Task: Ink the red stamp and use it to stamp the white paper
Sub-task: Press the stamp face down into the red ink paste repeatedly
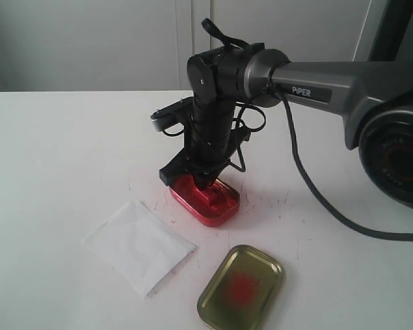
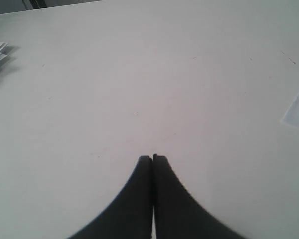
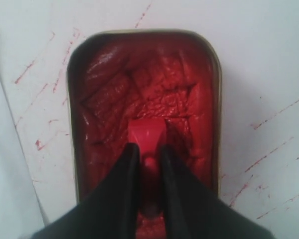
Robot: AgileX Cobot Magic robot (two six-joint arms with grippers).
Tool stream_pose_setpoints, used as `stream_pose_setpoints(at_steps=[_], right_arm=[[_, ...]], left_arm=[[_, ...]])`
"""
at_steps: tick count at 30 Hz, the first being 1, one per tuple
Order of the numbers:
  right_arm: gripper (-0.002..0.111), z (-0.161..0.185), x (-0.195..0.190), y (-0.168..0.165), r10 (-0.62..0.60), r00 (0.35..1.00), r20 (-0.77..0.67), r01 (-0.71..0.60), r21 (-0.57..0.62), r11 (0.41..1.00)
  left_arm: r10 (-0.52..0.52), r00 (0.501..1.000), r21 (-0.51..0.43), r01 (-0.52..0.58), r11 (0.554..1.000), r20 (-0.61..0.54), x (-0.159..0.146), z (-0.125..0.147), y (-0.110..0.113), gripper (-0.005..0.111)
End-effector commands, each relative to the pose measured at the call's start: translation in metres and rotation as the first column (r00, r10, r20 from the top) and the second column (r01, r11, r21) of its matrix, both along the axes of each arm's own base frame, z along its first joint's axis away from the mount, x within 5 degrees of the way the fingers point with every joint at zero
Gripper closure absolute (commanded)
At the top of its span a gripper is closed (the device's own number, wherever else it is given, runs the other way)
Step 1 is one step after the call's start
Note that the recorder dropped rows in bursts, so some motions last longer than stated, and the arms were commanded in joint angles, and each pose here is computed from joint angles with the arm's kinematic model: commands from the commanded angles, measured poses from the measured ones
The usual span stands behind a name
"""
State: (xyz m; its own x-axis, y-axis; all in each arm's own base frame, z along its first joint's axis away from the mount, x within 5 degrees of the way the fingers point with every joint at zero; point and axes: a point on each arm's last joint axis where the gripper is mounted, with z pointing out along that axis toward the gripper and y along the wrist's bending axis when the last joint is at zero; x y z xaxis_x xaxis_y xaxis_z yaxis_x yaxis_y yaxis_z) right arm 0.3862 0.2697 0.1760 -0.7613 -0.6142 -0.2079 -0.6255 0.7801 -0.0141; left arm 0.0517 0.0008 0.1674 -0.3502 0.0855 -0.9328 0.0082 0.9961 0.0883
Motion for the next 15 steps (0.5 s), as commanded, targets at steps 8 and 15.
stream_pose_setpoints(at_steps=[8,15], right_arm=[[0.108,0.014,0.003,0.002,-0.037,0.998,0.050,0.034,0.058,0.998],[0.108,0.022,0.001,0.000,-0.034,0.998,0.046,0.031,0.052,0.998]], left_arm=[[-0.002,1.000,-0.007,0.002,1.000,-0.005,0.000,-0.001,0.000,0.107],[-0.002,1.000,-0.007,0.002,1.000,-0.005,0.000,-0.001,0.000,0.107]])
